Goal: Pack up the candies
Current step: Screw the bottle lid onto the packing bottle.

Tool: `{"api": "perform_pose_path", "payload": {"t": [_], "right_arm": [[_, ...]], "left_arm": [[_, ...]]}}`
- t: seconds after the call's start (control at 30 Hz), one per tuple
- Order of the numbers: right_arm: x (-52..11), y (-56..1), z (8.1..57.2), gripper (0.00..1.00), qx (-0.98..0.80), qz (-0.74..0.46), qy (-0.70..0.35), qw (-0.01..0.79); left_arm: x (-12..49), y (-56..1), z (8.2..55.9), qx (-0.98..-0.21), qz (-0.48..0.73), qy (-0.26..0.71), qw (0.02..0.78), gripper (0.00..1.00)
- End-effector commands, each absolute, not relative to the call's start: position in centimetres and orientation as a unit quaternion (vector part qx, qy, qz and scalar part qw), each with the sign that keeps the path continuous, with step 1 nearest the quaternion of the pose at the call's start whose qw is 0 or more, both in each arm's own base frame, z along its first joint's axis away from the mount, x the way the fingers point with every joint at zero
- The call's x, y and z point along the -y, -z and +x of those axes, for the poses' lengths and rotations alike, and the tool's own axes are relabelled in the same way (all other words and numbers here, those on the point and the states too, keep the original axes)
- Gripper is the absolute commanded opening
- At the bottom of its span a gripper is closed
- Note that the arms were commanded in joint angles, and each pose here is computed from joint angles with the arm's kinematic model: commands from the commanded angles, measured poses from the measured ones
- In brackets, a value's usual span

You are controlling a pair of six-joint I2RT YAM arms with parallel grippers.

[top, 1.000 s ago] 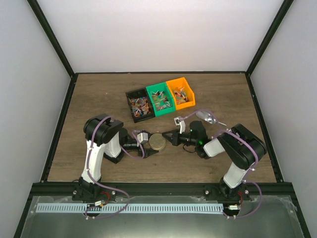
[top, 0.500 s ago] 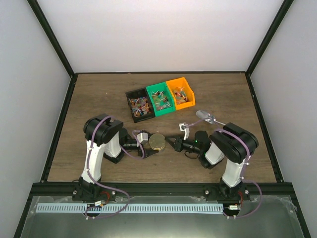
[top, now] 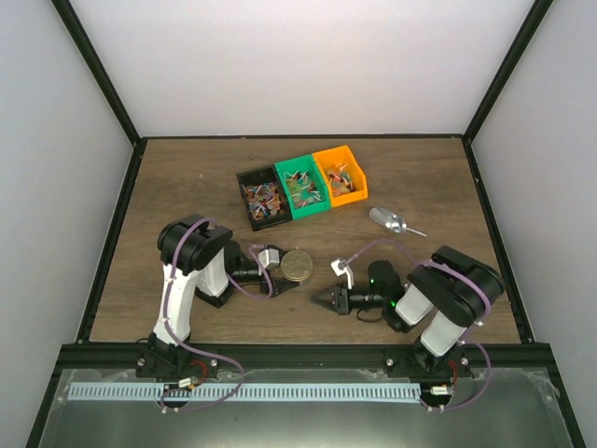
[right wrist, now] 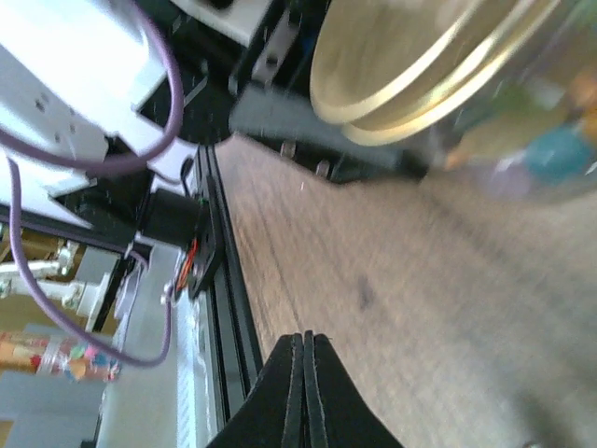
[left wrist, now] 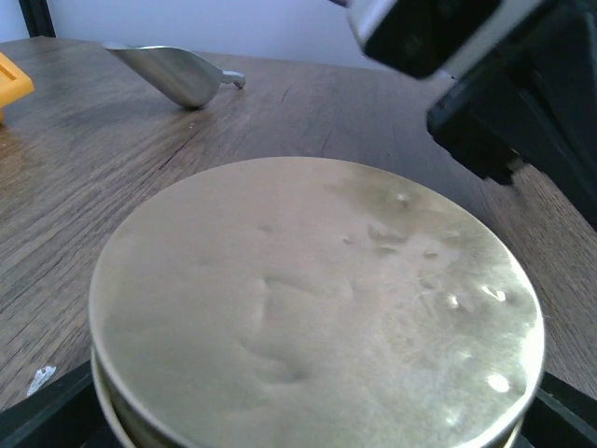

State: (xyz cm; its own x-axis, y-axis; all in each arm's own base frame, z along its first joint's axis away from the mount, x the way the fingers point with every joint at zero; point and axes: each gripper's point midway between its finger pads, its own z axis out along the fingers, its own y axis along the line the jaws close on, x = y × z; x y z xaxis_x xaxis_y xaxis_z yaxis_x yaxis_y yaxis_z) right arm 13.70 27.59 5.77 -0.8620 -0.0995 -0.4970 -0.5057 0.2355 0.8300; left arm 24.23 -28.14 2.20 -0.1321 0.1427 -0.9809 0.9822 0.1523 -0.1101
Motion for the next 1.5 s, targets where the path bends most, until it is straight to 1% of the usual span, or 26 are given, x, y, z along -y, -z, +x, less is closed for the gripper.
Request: {"api": "perform_pose_path", "payload": {"t": [0.0,0.1,0.17,0.23,0.47,0.8,0.87,1.07,1.47], "right_arm": [[-27.2,-6.4,17.5,0.02,-0.783,-0.172,-0.559,0.213],[-27.3,-7.1,20.0,0.13,-0.788,-0.164,-0.544,0.238],[-26.9,-7.6,22.0,0.18,-0.792,-0.151,-0.533,0.257],[-26.9,-8.0,23.4,0.19,-0.792,-0.149,-0.527,0.270],[-28.5,-8.1,26.6,0.20,-0.792,-0.161,-0.524,0.268],[-30.1,-7.7,27.8,0.19,-0.786,-0.179,-0.536,0.250],[-30.1,-7.3,27.5,0.17,-0.787,-0.178,-0.539,0.242],[-29.1,-6.2,24.8,0.01,-0.784,-0.177,-0.553,0.217],[-28.6,-5.5,19.1,0.01,-0.762,-0.197,-0.592,0.171]], "left_arm": [[24.5,2.6,23.7,-0.710,0.362,0.423,0.432,0.86],[24.6,2.6,23.1,-0.705,0.370,0.430,0.426,0.86],[24.6,2.8,22.9,-0.705,0.372,0.433,0.422,0.86],[24.7,3.0,22.8,-0.703,0.374,0.437,0.418,0.86],[24.8,3.1,22.8,-0.702,0.375,0.440,0.417,0.86],[24.8,3.3,23.0,-0.703,0.373,0.440,0.416,0.86],[24.8,3.2,23.0,-0.703,0.373,0.439,0.417,0.86],[24.6,2.9,23.3,-0.708,0.365,0.434,0.421,0.86],[24.7,2.5,24.3,-0.712,0.348,0.434,0.428,0.85]]}}
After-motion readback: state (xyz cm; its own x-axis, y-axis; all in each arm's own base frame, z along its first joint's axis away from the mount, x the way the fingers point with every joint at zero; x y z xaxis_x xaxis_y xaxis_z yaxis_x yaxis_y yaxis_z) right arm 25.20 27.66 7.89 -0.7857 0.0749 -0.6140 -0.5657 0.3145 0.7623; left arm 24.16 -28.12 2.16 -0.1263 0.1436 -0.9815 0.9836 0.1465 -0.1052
